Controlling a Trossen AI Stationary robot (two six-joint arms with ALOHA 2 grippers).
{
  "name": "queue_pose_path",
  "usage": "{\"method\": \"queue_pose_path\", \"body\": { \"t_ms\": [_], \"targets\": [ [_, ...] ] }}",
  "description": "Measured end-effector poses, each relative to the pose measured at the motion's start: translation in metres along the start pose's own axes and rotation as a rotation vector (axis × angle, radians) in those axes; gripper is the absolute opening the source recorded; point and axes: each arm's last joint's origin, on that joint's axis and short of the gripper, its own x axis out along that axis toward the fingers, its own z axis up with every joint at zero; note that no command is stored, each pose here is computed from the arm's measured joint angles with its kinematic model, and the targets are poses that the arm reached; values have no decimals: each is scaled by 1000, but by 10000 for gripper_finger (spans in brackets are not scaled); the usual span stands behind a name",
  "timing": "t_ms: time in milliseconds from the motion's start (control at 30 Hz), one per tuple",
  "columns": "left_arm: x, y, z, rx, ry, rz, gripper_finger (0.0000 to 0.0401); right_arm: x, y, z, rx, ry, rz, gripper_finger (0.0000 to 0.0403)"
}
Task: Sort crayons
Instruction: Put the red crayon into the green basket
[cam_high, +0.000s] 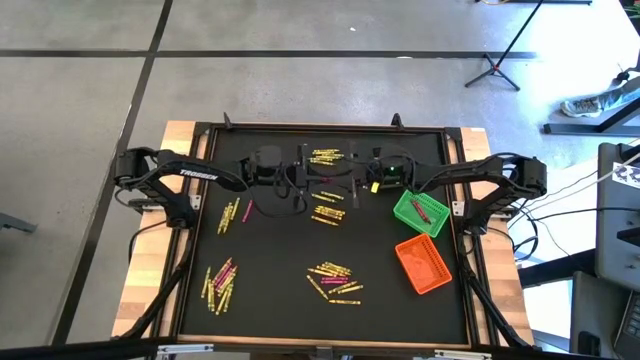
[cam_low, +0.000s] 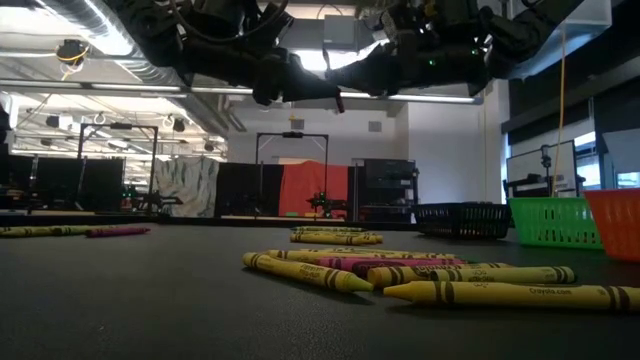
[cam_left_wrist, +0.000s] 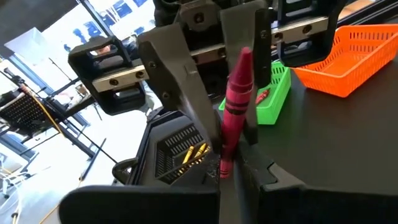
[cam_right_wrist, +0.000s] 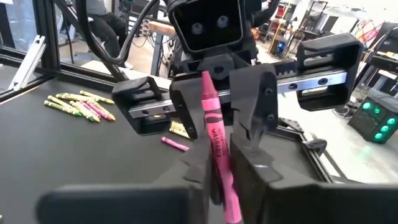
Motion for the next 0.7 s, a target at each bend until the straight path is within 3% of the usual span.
{"method": "queue_pose_path", "body": {
  "t_ms": [133, 467, 700],
  "targets": [
    [0, 0, 0, -4, -5, -1, 7, 0, 1, 1, -6, -6, 7, 20],
    [0, 0, 0, -50, -4, 0, 11, 1, 1, 1, -7, 3, -13, 12],
    [0, -1, -2, -80, 25, -9, 77, -8, 2, 4, 14, 95, -48, 16]
  ]
}}
